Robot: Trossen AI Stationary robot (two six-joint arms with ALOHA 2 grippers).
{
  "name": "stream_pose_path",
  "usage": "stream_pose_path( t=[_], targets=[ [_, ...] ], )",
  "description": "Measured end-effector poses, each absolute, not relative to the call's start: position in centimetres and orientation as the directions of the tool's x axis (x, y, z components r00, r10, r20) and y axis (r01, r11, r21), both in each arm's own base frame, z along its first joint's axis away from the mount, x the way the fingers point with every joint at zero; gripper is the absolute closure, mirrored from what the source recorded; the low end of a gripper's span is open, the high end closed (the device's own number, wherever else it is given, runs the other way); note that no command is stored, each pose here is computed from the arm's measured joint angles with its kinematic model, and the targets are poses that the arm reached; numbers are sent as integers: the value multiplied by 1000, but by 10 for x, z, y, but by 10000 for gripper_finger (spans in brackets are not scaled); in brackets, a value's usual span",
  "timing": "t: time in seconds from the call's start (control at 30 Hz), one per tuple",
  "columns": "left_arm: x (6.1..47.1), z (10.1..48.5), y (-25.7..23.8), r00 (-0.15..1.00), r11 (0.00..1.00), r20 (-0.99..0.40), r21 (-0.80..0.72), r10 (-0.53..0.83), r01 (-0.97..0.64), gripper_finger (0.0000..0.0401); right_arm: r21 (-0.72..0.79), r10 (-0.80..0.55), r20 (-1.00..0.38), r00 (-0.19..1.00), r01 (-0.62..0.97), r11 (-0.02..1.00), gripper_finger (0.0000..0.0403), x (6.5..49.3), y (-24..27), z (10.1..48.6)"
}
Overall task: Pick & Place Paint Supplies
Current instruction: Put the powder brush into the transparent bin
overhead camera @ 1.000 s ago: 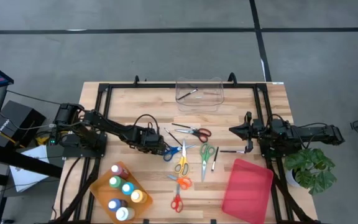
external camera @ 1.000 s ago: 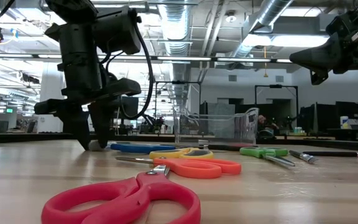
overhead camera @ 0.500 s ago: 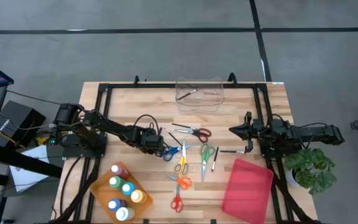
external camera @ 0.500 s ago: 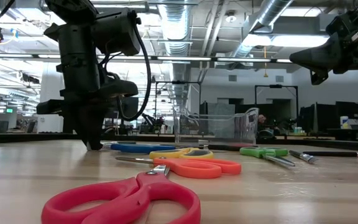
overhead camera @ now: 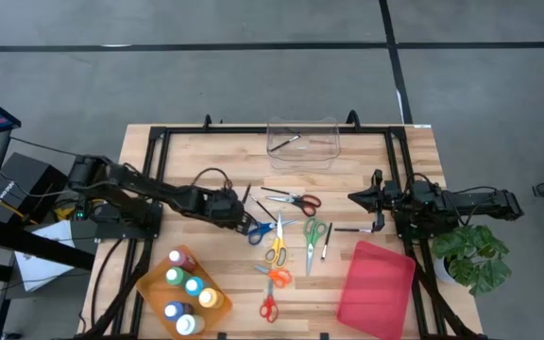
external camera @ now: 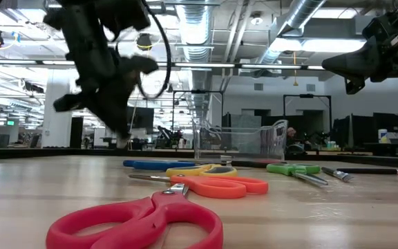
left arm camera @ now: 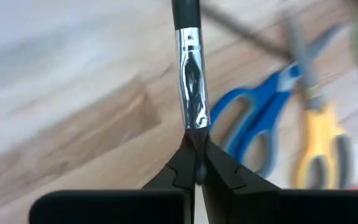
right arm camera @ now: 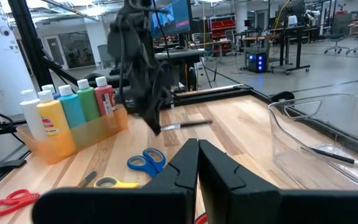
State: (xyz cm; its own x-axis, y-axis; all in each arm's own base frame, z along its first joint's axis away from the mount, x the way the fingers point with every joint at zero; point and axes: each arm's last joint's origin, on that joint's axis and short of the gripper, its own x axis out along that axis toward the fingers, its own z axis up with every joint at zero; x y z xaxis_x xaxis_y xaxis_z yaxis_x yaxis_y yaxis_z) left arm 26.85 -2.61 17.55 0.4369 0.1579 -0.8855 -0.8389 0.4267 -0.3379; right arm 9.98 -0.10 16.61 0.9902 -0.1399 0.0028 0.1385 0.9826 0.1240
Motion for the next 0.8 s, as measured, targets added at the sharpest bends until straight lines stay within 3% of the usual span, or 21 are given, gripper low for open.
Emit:
stream_pose_path(
  t=[0.5, 0.8],
  targets=[
    [267, 249, -24, 809, 707, -551, -489, 203, -511, 399, 124, -140, 5, 990, 138, 983, 395, 100, -1, 166],
    [279, 273, -44, 949, 852, -314, -507, -38, -134, 396, 124, -140, 2, 990, 139, 983, 395, 100, -1, 166]
  ],
)
